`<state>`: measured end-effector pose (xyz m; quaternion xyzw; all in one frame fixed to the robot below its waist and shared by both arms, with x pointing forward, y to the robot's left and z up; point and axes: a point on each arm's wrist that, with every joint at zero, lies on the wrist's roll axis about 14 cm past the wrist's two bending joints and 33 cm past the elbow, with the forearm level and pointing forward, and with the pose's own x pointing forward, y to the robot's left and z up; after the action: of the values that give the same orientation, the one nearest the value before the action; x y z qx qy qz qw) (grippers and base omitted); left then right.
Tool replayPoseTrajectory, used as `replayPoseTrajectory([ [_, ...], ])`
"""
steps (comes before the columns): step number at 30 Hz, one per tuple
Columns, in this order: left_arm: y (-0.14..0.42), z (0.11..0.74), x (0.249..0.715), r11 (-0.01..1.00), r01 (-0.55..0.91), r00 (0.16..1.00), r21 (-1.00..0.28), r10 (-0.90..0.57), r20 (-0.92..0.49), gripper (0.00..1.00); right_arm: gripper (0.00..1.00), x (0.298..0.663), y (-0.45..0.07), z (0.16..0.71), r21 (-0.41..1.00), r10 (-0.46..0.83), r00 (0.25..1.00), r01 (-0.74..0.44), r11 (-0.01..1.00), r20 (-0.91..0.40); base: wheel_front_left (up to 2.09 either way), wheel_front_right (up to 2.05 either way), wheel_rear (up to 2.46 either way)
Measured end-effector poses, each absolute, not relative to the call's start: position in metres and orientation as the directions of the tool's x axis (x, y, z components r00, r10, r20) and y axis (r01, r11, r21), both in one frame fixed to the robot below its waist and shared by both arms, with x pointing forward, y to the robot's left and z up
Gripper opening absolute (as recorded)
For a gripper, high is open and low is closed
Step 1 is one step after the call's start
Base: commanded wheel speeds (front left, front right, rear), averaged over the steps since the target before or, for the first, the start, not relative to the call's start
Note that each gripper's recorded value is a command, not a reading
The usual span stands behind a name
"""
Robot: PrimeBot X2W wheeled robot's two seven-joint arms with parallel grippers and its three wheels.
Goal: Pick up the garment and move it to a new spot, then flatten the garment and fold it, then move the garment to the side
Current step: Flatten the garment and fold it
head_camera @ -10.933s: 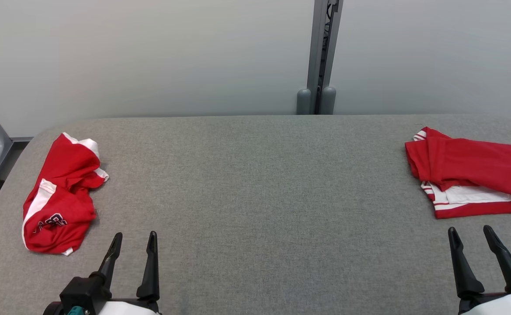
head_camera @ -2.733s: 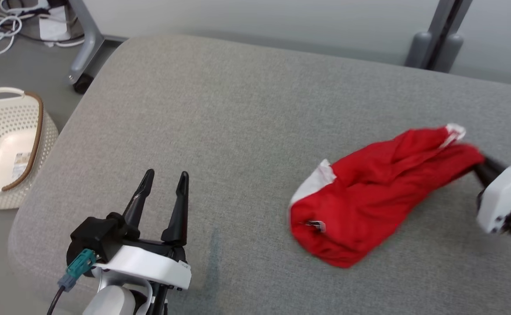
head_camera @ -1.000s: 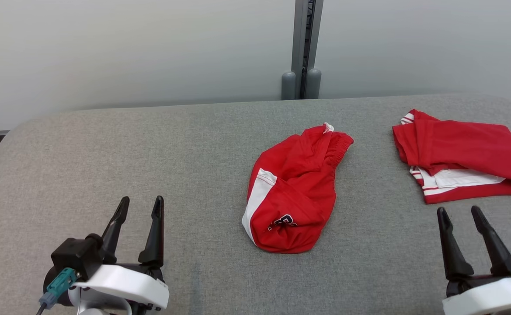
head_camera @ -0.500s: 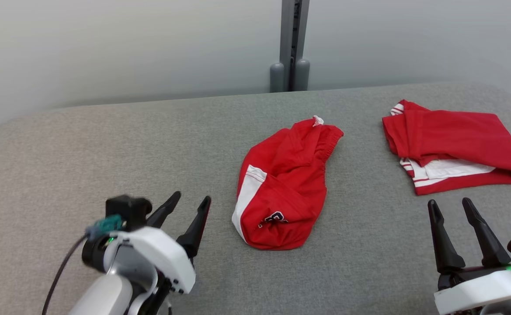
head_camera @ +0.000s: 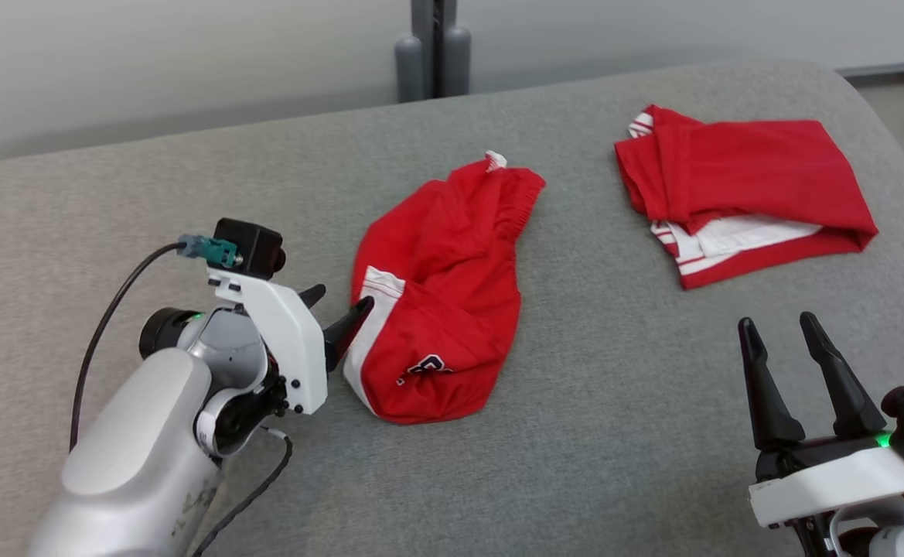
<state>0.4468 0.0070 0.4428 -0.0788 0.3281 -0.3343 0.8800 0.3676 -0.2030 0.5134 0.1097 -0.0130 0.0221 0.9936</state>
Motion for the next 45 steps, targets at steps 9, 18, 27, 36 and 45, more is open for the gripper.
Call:
replayPoseTrajectory([
  [9,-0.025,0.422,0.453,0.708,0.601,0.451,-0.37,-0.683,-0.575,1.0,1.0,0.362,-0.22,0.499,0.212,-0.02,1.0,0.021,0.977,-0.005,0.0,0.0,0.0],
  [18,-0.029,0.444,0.455,0.694,0.619,0.511,-0.368,-0.711,-0.483,0.0,1.0,0.366,-0.213,0.503,0.215,0.003,1.0,-0.006,0.977,0.011,0.0,0.0,0.0],
  [27,0.014,0.49,0.459,0.775,0.482,0.764,-0.409,-0.6,-0.237,0.0,1.0,0.364,-0.2,0.507,0.214,0.058,0.998,-0.061,0.975,0.019,0.0,0.0,0.0],
  [36,0.117,0.457,0.412,0.867,0.086,0.929,-0.491,-0.248,-0.274,0.0,1.0,0.368,-0.181,0.51,0.213,0.129,0.991,-0.131,0.968,0.023,0.0,0.0,0.0],
  [45,0.172,0.44,0.378,0.886,-0.127,0.952,-0.447,-0.018,-0.305,0.0,1.0,0.374,-0.171,0.518,0.203,0.171,0.985,-0.175,0.963,0.04,0.0,0.0,0.0],
])
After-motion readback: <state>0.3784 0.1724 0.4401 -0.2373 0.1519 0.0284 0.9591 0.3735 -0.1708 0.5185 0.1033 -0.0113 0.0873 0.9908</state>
